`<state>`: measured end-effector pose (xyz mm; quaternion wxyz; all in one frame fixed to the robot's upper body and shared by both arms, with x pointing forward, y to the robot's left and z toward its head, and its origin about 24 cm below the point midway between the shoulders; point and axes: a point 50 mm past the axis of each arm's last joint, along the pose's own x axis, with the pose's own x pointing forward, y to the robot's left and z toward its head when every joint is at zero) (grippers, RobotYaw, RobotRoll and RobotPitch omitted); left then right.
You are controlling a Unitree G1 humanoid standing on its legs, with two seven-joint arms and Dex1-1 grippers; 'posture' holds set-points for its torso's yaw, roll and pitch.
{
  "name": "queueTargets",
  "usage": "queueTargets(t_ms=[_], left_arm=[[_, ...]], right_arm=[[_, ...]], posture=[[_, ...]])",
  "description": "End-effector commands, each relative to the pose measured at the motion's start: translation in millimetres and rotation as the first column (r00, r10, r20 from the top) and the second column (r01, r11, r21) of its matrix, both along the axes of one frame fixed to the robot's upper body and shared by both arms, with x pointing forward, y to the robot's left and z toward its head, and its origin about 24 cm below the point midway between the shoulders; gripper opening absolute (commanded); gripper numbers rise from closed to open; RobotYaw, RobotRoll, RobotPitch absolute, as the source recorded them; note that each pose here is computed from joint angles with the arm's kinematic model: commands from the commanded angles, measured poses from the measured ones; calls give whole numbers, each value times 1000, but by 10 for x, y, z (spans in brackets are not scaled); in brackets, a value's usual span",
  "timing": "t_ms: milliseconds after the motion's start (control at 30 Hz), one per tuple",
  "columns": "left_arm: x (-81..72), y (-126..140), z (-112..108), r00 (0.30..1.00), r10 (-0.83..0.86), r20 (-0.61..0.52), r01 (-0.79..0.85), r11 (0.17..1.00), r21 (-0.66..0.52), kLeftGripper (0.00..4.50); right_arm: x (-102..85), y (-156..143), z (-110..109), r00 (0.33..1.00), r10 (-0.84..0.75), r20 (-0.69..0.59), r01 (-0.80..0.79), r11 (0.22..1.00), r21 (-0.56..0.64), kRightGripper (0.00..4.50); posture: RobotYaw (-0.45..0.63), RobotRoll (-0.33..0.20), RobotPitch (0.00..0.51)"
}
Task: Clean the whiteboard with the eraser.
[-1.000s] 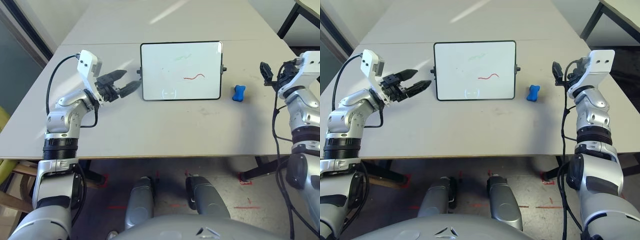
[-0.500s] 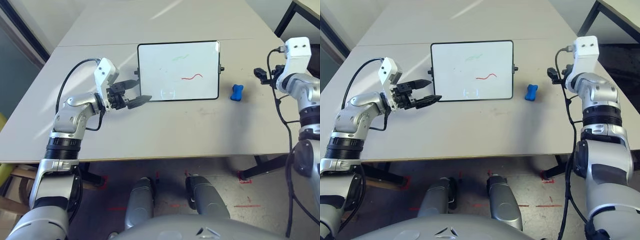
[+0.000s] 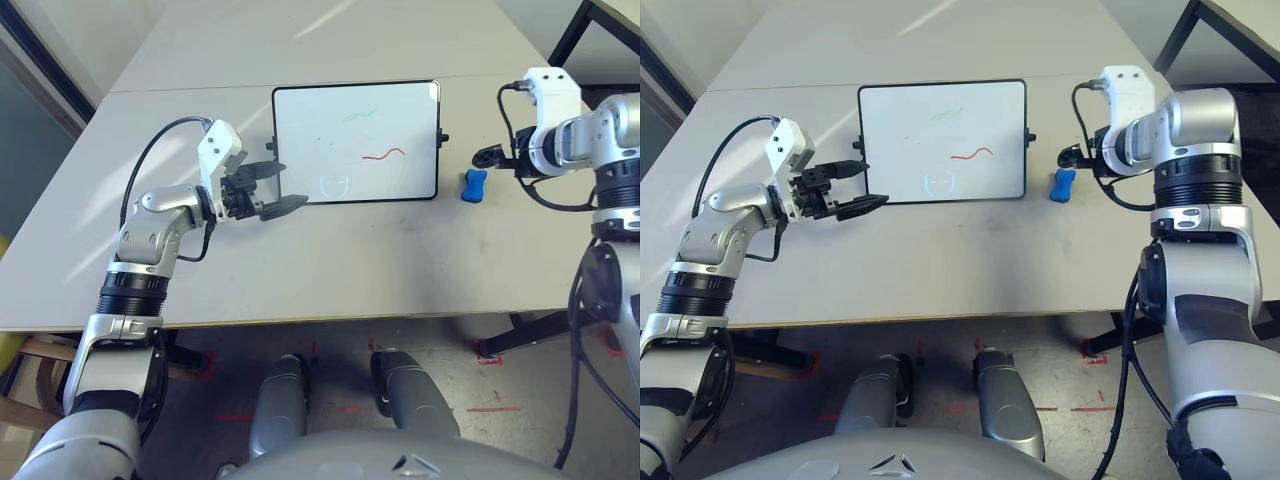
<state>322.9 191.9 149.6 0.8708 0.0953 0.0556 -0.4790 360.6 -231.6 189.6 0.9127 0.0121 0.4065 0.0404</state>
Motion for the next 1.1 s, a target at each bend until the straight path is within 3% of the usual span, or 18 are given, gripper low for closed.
queueTargets(t_ms=[33,633,1100], left_arm=[[-17,-48,-48,1000,-12,-3,12,1000,16,4500],[-68,-135,-107,1000,-21,-7,21,1000,-10,4500],[-77,-149,-108,1000,-18,-3,18,1000,-15,4500]], right_arm=[[-2,-27,-92,998,-40,-44,39,999,-19,4465],[166,45,-268,985,-168,-35,167,986,-31,4465],[182,9,-481,977,-208,-46,203,974,-100,4465]], posture=[[-193,0,137],[-184,0,148],[-177,0,154]])
